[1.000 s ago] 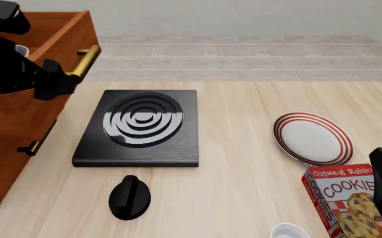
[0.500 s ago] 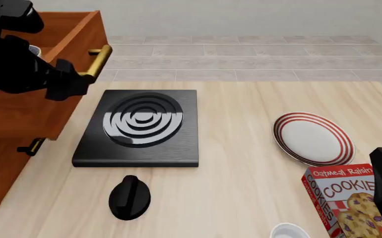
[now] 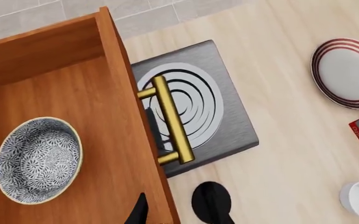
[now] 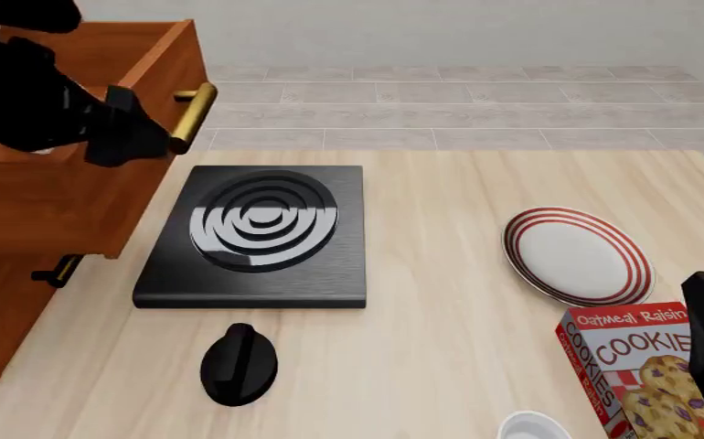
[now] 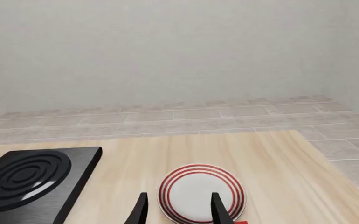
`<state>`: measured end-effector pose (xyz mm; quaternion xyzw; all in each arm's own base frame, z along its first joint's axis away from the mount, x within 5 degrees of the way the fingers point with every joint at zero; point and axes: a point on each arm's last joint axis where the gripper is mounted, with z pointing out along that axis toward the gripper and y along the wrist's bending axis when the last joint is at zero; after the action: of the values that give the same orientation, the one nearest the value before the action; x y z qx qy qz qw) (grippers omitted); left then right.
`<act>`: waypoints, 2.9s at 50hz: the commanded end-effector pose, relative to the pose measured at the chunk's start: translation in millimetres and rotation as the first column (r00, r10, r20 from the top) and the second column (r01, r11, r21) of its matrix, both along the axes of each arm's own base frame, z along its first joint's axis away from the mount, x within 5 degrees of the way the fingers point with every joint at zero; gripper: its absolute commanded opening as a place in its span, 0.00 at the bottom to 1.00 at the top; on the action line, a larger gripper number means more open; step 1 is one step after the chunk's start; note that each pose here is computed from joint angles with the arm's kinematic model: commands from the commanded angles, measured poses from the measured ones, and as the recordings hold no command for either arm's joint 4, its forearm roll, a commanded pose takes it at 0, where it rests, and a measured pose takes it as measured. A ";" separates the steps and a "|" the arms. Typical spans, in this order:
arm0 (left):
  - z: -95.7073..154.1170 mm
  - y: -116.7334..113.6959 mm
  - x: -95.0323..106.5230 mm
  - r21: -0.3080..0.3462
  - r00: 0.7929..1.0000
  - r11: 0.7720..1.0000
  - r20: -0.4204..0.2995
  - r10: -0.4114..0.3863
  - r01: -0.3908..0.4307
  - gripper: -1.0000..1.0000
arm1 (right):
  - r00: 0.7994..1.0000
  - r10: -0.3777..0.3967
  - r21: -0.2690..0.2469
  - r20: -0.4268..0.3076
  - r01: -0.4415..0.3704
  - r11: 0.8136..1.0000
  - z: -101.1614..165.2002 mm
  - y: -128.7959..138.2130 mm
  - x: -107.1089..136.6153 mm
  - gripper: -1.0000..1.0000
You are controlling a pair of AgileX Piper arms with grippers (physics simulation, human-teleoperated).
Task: Pick the akita bowl in the top layer of the wooden cabinet and place it on the plate.
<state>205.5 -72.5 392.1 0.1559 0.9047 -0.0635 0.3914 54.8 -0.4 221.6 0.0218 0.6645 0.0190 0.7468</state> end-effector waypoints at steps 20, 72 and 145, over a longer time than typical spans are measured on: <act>37.8 5.5 10.1 0.024 0.998 1.000 0.068 -0.010 0.008 1.00 | 1.000 0.001 -0.003 0.000 -0.001 1.000 0.0 0.1 0.0 1.00; 62.7 70.2 50.0 0.225 0.994 0.969 0.060 0.095 -0.106 1.00 | 1.000 -0.002 -0.007 0.004 0.002 1.000 1.2 -0.1 -0.1 1.00; 21.0 97.5 99.6 0.322 0.987 0.946 -0.140 0.083 -0.034 1.00 | 1.000 -0.004 0.000 0.006 0.004 1.000 1.6 -0.2 -0.3 1.00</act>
<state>300.9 27.8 427.0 0.1792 0.9307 0.0888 0.3062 54.5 -0.6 223.4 0.0231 0.6617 0.0175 0.7492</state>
